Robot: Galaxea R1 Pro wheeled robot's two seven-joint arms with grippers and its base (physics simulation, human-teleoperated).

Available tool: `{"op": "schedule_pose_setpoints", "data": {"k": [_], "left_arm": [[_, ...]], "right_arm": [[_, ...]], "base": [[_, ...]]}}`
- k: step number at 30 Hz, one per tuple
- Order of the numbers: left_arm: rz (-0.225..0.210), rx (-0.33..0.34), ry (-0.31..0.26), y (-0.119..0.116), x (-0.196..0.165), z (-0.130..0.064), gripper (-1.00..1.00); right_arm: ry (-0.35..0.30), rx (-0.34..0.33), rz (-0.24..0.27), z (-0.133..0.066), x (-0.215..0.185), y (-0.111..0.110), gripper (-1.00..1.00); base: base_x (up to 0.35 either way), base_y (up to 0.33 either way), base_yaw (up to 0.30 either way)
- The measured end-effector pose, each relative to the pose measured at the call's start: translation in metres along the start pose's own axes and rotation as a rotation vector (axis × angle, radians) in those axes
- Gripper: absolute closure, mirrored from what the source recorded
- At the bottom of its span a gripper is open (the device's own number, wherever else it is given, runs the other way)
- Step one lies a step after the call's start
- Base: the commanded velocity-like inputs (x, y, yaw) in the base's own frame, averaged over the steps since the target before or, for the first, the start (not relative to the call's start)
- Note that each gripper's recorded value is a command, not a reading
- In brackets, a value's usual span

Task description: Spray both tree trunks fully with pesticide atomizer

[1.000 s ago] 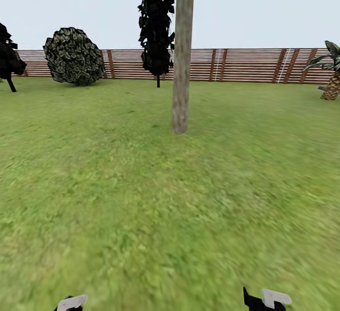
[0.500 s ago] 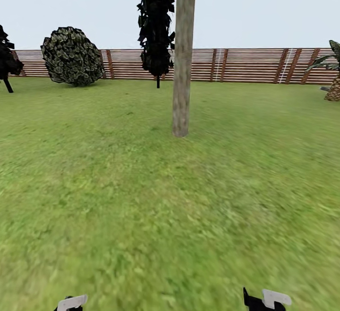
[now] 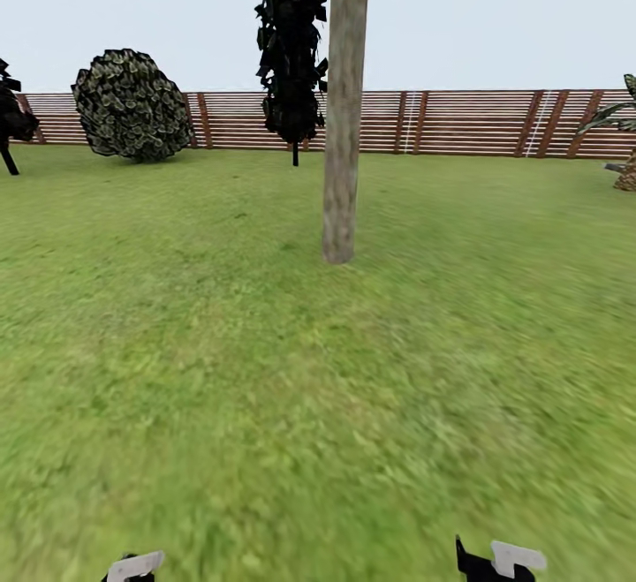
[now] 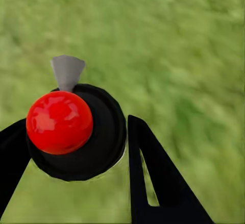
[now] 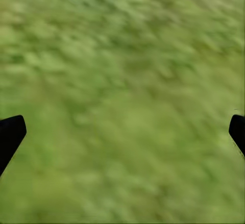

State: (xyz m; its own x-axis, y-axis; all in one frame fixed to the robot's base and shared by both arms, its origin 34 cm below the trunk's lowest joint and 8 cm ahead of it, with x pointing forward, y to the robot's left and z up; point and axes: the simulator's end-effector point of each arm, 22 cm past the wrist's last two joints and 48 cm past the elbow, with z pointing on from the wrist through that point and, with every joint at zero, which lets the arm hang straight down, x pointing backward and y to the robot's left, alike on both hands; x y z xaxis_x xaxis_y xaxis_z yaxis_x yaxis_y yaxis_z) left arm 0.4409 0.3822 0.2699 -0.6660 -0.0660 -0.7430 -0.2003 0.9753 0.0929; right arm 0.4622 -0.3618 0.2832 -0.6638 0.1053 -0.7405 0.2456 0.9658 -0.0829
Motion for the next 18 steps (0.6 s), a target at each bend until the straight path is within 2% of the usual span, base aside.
{"op": "schedule_pose_setpoints", "data": {"k": [18], "left_arm": [[0.001, -0.001, 0.005, 0.0002, 0.0024, 0.0001, 1.00]], "right_arm": [[0.004, 0.005, -0.002, 0.0007, 0.0015, -0.0033, -1.00]], "base": [[0.335, 0.000, 0.000]]}}
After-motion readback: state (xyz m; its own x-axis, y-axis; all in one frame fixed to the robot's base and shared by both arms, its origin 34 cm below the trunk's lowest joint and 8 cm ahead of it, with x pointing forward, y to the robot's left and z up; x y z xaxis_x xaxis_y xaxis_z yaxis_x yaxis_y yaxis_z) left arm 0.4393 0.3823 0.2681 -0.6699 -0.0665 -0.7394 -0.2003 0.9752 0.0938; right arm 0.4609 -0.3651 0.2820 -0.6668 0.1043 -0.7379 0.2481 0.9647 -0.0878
